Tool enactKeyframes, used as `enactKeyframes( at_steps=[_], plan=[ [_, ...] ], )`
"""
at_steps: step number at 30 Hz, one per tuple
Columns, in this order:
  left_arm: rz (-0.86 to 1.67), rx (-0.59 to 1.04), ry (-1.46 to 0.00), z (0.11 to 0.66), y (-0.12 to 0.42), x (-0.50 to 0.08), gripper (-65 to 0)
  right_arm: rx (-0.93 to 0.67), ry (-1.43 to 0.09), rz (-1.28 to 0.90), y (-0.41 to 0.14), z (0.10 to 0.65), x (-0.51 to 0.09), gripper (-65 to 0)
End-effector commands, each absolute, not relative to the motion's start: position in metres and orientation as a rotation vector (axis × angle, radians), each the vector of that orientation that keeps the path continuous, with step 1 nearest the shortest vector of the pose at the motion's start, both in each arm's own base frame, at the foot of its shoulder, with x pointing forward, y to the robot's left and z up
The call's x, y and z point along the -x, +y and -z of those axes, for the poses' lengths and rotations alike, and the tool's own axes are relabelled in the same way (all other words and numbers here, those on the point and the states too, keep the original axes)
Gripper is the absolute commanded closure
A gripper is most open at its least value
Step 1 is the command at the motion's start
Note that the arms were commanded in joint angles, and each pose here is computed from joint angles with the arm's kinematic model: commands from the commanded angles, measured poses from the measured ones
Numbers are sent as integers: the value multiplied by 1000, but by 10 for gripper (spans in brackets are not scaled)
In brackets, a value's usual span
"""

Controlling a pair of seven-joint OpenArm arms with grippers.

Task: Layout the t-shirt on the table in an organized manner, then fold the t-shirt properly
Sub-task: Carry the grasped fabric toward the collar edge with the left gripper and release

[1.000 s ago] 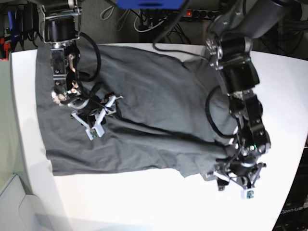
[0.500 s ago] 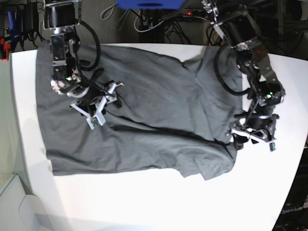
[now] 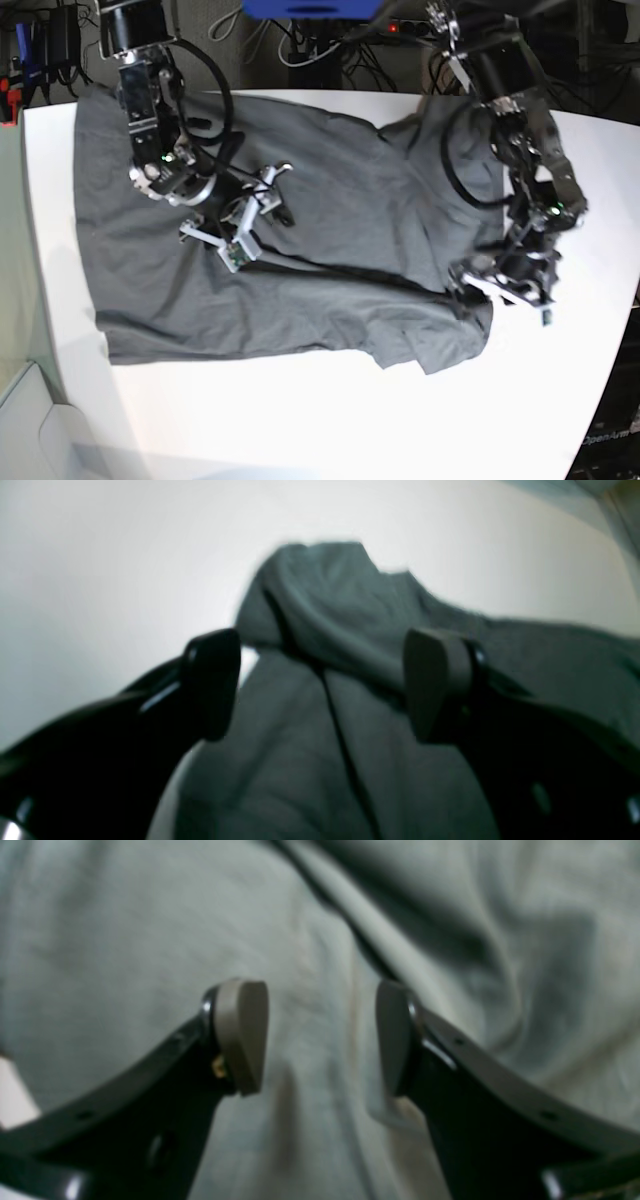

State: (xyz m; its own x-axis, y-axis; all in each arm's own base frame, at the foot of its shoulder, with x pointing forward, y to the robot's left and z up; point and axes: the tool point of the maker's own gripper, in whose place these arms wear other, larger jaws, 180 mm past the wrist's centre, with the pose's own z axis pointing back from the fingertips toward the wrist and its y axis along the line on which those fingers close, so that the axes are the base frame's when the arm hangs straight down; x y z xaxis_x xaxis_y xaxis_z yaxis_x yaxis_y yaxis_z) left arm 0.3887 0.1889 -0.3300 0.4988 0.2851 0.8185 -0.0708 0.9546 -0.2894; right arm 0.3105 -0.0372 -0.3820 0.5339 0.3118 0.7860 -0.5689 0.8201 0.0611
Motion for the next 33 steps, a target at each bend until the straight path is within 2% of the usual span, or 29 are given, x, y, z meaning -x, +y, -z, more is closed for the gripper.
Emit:
enactKeyframes(
  at_steps=[1,6,11,16,19,24,27,29,33],
  plan=[
    [-229,240,-1047,328,188,-391,-495,-339,-923,-534,-34,364,-319,-336],
    [-258,265,-932,372,181,-375,-495,-348,-964,-532,-28,350,-323,-336],
    [-277,271,-871,401,180,-361,-494,-334,-900,-541,-27,356,-319,-336],
    [-274,250,-786,424,181,-326,-476,-327,-902,-540,-29,353,-322,-336],
    [-273,229,-770,429,185,-307,-378,-326,-900,-540,-29,354,-322,-335],
    [-252,167,-733,436,205,-276,-136,-328,-897,-539,-28,355,-321,-335],
    [-232,130,-718,437,217,-261,-47,-332,-895,-537,-27,356,-320,-334],
    [-223,113,-711,436,220,-250,0,-334,-893,-535,-27,356,-319,-334],
    [-194,80,-709,428,224,-229,-3,-338,-883,-533,-26,360,-315,-333]
  ],
)
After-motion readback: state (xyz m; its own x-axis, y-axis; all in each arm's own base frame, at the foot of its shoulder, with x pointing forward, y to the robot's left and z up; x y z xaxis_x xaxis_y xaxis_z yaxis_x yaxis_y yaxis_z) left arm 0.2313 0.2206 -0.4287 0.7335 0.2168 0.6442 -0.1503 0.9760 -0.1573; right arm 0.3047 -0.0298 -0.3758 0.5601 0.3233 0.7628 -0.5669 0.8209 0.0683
